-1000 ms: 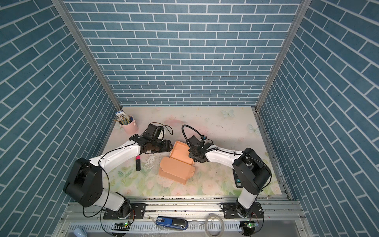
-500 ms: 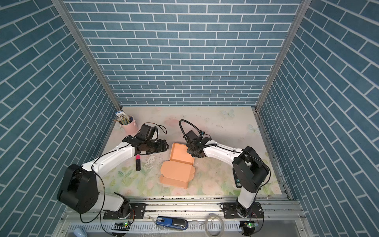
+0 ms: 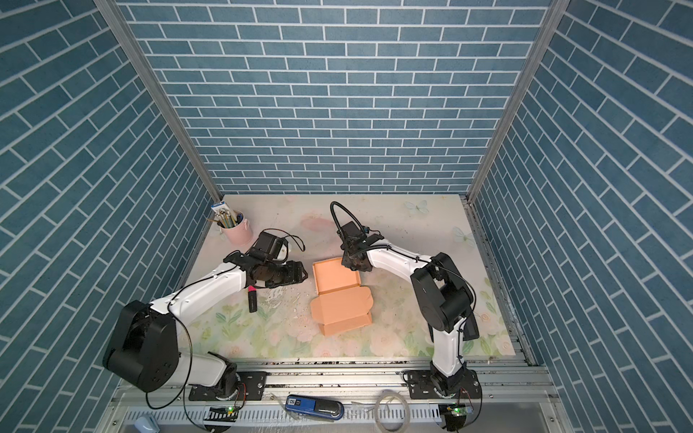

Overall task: Assemble paper box
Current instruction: Rotate the paper box at the center of the table, then turn over the paper box at the center of the table.

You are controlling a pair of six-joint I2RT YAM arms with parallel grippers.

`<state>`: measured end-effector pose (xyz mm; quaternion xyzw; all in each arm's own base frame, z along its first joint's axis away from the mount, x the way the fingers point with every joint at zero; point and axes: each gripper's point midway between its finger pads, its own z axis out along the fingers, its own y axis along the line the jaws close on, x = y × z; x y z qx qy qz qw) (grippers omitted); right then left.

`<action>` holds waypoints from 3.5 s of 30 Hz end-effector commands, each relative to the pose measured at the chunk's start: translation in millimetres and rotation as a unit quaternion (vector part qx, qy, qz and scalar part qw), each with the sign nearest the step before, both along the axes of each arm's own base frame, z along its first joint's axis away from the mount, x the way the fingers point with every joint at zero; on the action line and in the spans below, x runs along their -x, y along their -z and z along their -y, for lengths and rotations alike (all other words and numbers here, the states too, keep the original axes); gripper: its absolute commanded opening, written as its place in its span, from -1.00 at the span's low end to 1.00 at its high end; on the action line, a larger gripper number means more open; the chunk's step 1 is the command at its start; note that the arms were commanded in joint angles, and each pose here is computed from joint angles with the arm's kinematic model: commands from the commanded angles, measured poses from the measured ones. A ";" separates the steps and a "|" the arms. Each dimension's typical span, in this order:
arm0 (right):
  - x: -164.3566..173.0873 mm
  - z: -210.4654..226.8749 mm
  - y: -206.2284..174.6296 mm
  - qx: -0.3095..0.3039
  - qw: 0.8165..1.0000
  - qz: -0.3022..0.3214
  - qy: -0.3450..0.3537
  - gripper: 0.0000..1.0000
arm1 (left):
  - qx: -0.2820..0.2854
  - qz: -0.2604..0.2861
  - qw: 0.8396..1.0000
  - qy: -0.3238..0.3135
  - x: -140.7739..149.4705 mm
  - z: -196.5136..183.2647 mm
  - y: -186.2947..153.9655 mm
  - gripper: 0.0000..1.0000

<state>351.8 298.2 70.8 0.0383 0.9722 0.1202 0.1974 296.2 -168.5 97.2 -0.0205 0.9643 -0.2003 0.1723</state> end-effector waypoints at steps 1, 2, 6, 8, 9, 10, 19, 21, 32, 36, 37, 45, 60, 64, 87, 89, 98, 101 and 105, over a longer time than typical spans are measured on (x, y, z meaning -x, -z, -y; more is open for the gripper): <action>-0.2 -15.8 -1.7 0.007 0.997 -0.011 -0.070 -0.33 | -0.014 0.019 1.000 0.008 -5.0 -4.9 -15.6 0.55; -2.1 -20.8 -3.2 0.005 0.997 -0.008 -0.083 -0.31 | -0.020 0.022 1.000 0.010 -6.4 -6.1 -17.5 0.55; -8.2 -37.2 -10.3 -0.002 0.991 -0.005 -0.132 -0.22 | -0.057 0.030 0.998 0.016 -11.3 -14.8 -22.4 0.55; -11.3 -41.8 -16.7 -0.005 0.988 0.005 -0.153 -0.10 | -0.066 0.037 0.997 0.019 -14.1 -16.5 -26.0 0.55; -12.9 -43.9 -20.2 -0.011 0.987 0.008 -0.162 -0.07 | -0.069 0.041 0.997 0.021 -15.8 -16.8 -28.5 0.55; -14.5 -44.5 -22.3 -0.016 0.986 0.011 -0.165 -0.05 | -0.068 0.044 0.996 0.023 -16.7 -16.3 -30.7 0.55; -27.4 -44.8 -78.9 -0.087 0.978 0.077 -0.175 0.11 | -0.100 0.062 0.991 0.058 -22.1 -12.0 -42.6 0.54; -26.8 -42.4 -89.8 -0.098 0.976 0.091 -0.171 0.11 | -0.118 0.069 0.988 0.072 -23.1 -6.9 -48.9 0.54; -7.3 -2.1 -119.0 -0.136 0.977 0.130 -0.099 0.04 | -0.254 0.100 0.946 0.176 -22.4 36.9 -68.0 0.48; 2.9 36.6 -110.3 -0.110 0.985 0.124 -0.041 0.01 | -0.295 0.117 0.926 0.207 -18.7 57.9 -74.7 0.48; 5.1 47.9 -107.5 -0.105 0.987 0.123 -0.024 0.00 | -0.305 0.119 0.920 0.213 -17.6 61.0 -75.6 0.47; 34.6 135.5 -83.3 -0.106 0.983 0.112 0.102 -0.04 | -0.376 0.127 0.880 0.262 -8.5 88.4 -65.2 0.42; 51.1 172.9 -74.9 -0.093 0.980 0.111 0.138 -0.07 | -0.406 0.107 0.863 0.281 -9.2 113.6 -30.8 0.01; 51.6 174.5 -74.6 -0.086 0.981 0.111 0.135 -0.08 | -0.382 0.094 0.879 0.270 -14.6 109.2 -25.0 -0.05; 53.2 145.3 -54.6 -0.039 0.997 0.028 0.061 -0.11 | -0.177 -0.011 0.979 0.105 -54.2 24.1 39.6 -0.08; 54.1 138.0 -48.2 -0.037 0.998 0.016 0.052 -0.12 | -0.176 -0.015 0.979 0.102 -54.2 23.1 44.6 -0.08; 61.1 114.0 -29.0 -0.071 0.995 -0.006 0.064 -0.14 | -0.172 -0.030 0.980 0.092 -52.7 13.7 60.3 -0.08; 62.2 106.4 -22.7 -0.110 0.991 -0.005 0.078 -0.14 | -0.173 -0.033 0.980 0.092 -52.2 13.2 62.9 -0.08; 58.7 97.1 -19.0 -0.147 0.984 0.006 0.097 -0.14 | -0.173 -0.036 0.980 0.092 -51.9 13.3 65.3 -0.08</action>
